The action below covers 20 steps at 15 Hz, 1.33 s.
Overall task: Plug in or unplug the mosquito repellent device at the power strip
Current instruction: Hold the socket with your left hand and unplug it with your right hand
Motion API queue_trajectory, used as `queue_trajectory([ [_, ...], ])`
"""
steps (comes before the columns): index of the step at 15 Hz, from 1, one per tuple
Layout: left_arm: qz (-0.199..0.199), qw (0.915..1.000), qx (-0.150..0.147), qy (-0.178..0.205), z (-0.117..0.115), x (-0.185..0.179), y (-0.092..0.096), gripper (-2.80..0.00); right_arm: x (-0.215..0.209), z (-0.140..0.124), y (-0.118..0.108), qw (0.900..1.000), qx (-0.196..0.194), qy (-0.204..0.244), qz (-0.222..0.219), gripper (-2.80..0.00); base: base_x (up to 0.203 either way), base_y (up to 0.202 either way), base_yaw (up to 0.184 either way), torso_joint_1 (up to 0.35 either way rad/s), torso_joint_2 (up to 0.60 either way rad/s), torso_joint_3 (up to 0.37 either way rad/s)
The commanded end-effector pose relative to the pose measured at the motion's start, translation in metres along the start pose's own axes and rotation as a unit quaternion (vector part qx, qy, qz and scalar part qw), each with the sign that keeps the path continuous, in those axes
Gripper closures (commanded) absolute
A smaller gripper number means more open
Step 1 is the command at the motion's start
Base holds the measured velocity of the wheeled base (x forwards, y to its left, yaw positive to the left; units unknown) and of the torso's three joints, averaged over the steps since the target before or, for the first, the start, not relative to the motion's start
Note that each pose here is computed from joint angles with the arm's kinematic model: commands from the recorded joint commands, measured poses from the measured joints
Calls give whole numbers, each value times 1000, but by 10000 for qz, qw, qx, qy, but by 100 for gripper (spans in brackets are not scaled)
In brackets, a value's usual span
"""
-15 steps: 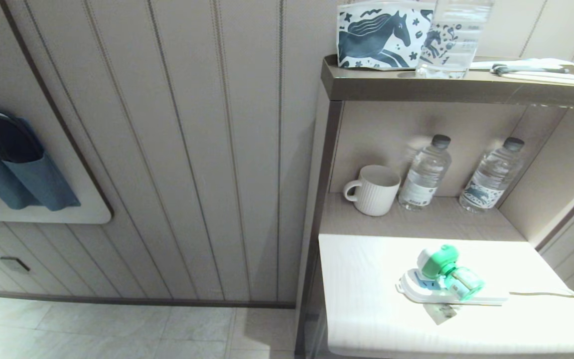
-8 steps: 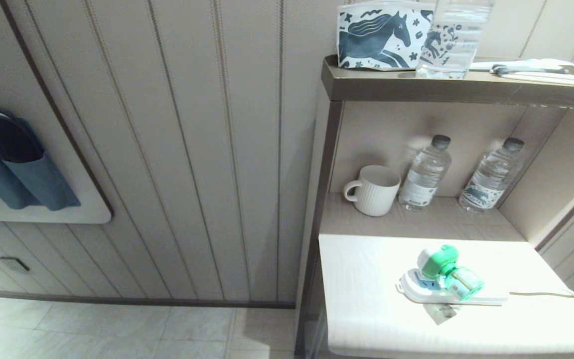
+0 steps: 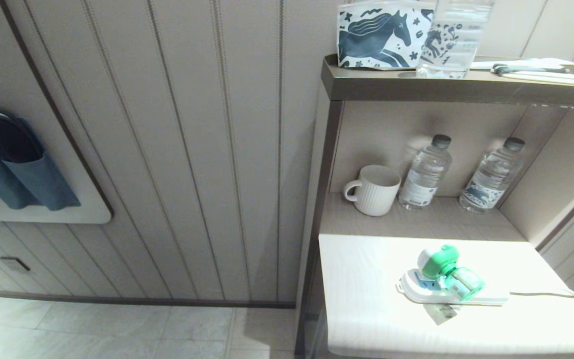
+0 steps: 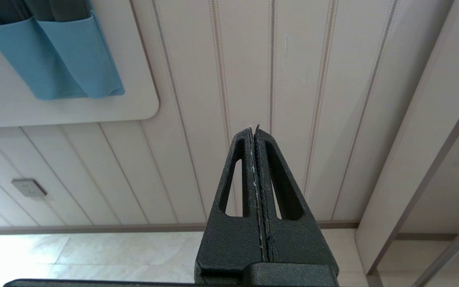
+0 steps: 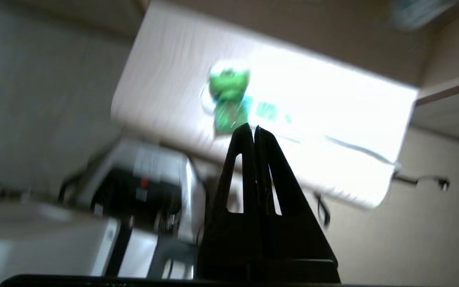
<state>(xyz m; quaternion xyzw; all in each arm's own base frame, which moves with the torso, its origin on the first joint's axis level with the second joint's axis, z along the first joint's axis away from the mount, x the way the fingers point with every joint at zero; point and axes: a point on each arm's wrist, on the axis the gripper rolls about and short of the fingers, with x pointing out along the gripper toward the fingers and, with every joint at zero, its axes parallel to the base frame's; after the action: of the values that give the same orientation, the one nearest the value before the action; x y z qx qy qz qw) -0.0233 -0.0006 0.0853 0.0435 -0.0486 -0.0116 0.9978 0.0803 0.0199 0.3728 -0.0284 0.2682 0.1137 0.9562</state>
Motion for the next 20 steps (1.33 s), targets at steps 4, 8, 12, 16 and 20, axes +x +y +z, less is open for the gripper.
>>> queue_trajectory([
  [4, -1, 10000, 0, -3, 0, 0, 0, 0, 85, 6, 19, 9790, -398, 1958, 391, 0, 0, 0, 0, 0, 0, 0],
  [8, -1, 10000, 0, -2, 0, 0, 0, 0, 116, 8, 21, 9707, -397, 2349, 307, 0, 0, 0, 0, 0, 0, 0],
  [12, -1, 10000, 0, -2, 0, 0, 0, 0, 137, 5, 23, 9622, -431, 2672, 313, -280, 0, 0, 0, 0, 0, 0],
  [16, 0, 10000, 0, -10, 0, 0, 0, 0, 147, 2, 24, 9621, -526, 2659, 297, -280, 0, 0, 0, 0, 0, 0],
  [20, -1, 10000, 0, -2, 0, 0, 0, 0, 166, -1, 25, 9552, -589, 2899, 121, -280, 0, 0, 0, 0, 0, 0],
])
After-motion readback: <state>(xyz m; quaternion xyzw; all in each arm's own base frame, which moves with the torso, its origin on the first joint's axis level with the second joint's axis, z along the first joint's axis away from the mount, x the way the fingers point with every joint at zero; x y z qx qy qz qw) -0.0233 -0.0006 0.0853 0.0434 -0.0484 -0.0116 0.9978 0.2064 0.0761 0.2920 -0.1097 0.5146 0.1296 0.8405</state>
